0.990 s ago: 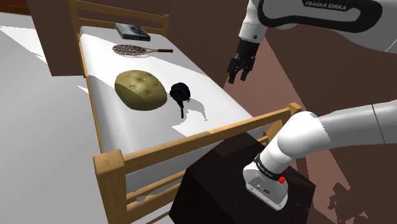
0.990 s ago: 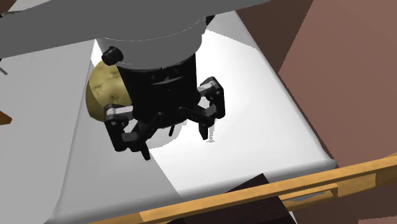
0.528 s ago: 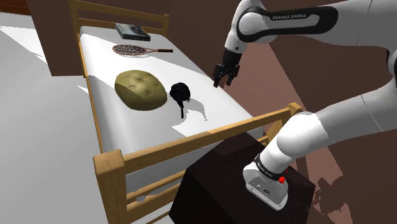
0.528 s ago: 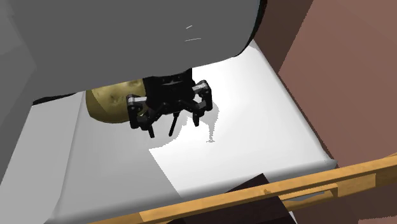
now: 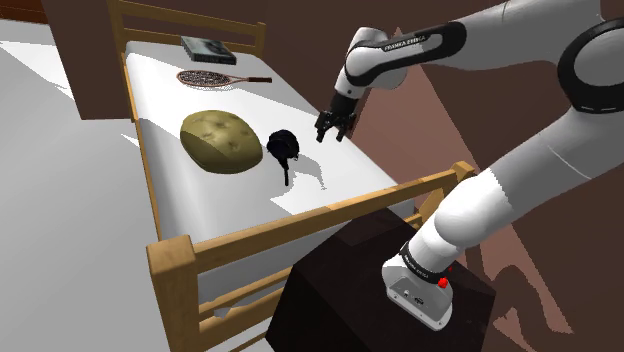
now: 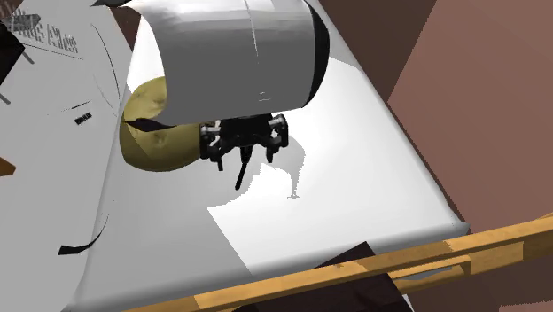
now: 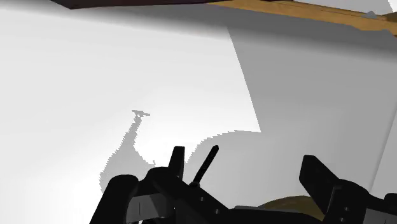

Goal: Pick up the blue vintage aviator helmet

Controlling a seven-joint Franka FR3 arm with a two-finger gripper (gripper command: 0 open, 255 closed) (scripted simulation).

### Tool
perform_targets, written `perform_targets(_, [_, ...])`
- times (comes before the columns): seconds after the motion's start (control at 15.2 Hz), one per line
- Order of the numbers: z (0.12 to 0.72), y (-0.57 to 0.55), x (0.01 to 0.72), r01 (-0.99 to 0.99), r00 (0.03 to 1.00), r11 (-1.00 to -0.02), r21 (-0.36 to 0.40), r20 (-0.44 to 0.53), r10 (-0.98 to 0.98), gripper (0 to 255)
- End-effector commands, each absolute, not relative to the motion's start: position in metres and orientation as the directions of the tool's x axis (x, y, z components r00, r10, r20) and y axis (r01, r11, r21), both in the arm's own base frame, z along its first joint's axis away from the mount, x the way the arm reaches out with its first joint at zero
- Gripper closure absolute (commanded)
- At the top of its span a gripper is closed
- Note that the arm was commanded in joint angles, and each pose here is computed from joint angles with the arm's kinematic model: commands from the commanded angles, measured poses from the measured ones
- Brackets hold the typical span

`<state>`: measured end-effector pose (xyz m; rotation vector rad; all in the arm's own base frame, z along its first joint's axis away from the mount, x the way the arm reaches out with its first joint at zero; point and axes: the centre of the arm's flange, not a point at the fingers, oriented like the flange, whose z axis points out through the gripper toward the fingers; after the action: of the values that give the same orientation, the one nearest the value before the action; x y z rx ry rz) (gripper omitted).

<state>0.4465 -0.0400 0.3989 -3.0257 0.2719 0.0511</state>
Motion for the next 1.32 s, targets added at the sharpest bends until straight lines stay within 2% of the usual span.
perform_targets(0.0, [0.38, -0.046, 0.465, -0.196, 0.981, -0.974, -0.111, -0.028, -0.194, 0])
perform_targets(1.25, [0.229, -0.117, 0.619, -0.325, 0.934, -0.92, -0.218, 0.076, -0.348, 0])
